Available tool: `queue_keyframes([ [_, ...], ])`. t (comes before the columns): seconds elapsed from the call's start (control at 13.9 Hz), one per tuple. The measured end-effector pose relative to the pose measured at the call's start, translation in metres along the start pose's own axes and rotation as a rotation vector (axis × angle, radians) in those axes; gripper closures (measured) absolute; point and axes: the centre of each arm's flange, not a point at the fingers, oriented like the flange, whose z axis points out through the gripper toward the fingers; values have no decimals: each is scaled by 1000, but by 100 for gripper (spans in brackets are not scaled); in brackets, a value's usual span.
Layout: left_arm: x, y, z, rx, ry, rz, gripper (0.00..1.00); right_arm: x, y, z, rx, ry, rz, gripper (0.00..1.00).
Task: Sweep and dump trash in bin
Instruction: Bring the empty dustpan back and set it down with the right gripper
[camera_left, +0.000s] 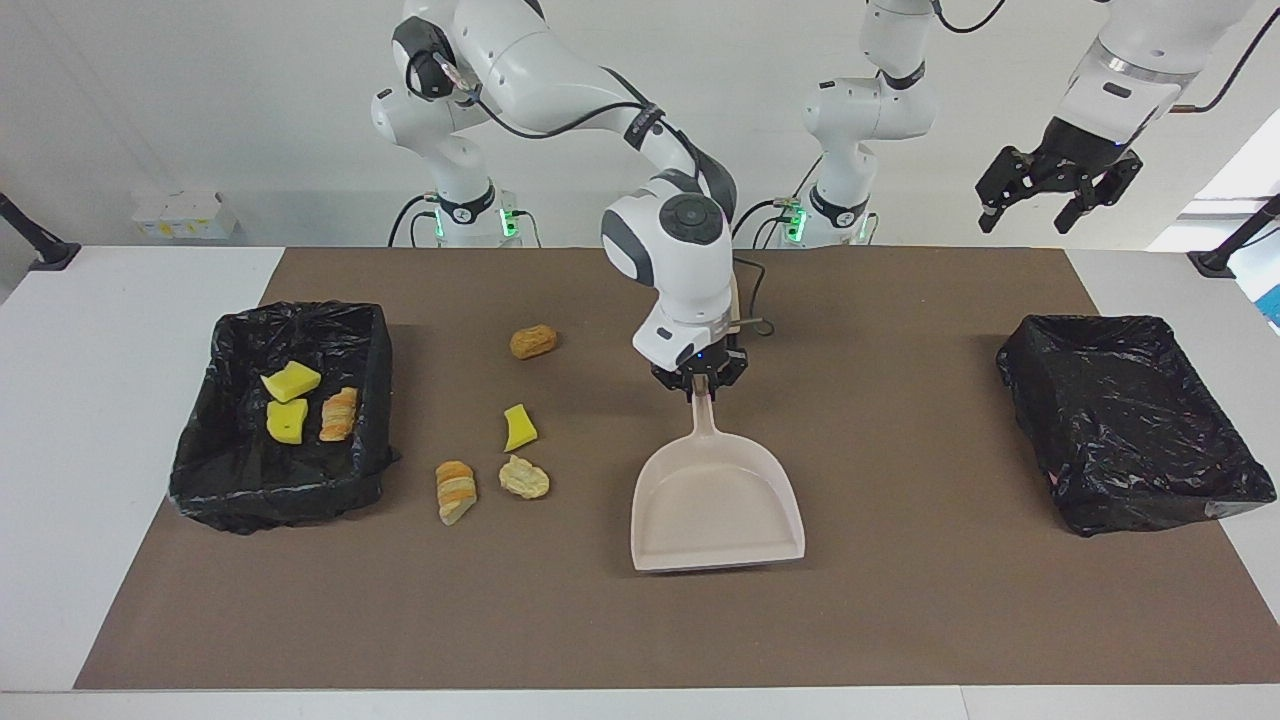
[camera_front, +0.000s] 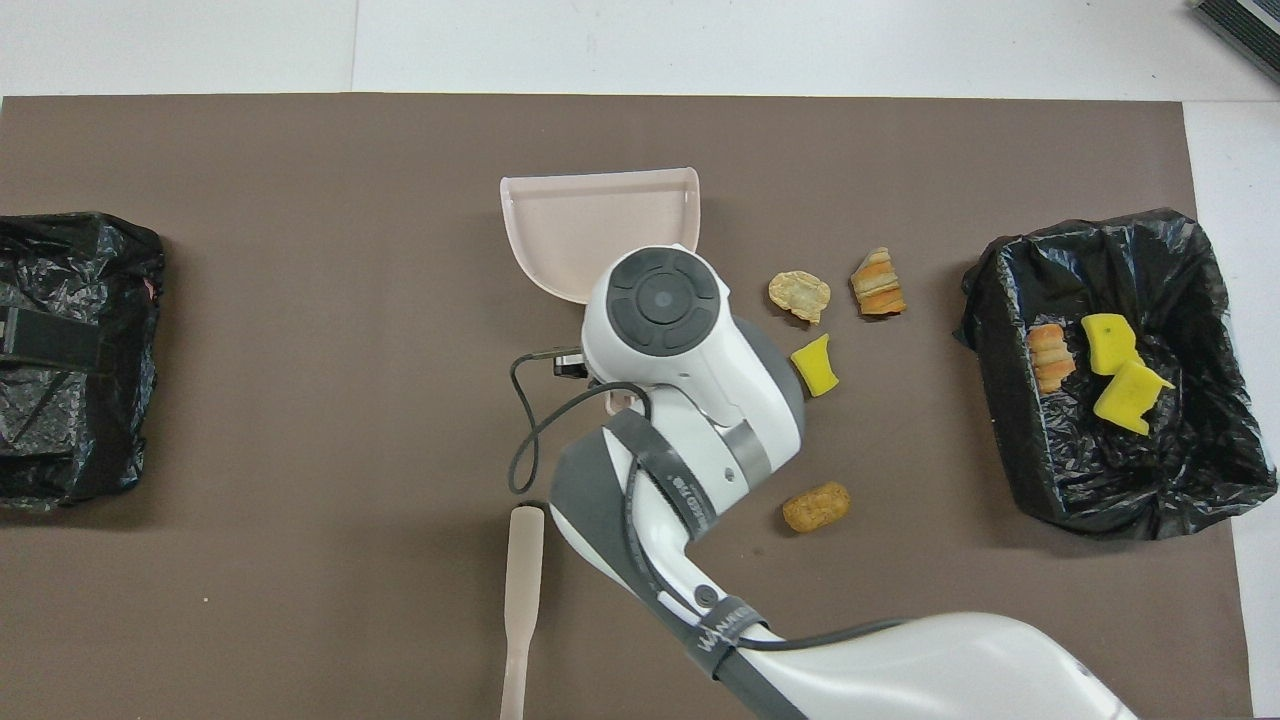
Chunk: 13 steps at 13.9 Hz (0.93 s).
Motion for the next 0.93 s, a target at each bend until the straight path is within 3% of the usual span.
queue_keyframes([
  [0.36, 0, 1, 0, 0, -1, 1, 0, 1, -40, 28, 42, 39, 49, 68],
  [0.5, 0, -1, 0, 0, -1, -1, 0, 0, -44, 24, 20, 79, 19, 49],
  [0.57, 0, -2, 0, 0, -1, -4, 0, 3, -44, 16, 9, 103, 6, 37],
  [0.65, 0, -5, 0, -1, -1, -9, 0, 7, -39, -11, -7, 116, 7, 14],
  [0.72, 0, -5, 0, -1, -1, -10, 0, 6, -35, -25, -27, 108, -7, 4],
  [0.93, 0, -6, 0, -1, -2, -11, 0, 12, -2, -80, -99, 62, -64, 0],
])
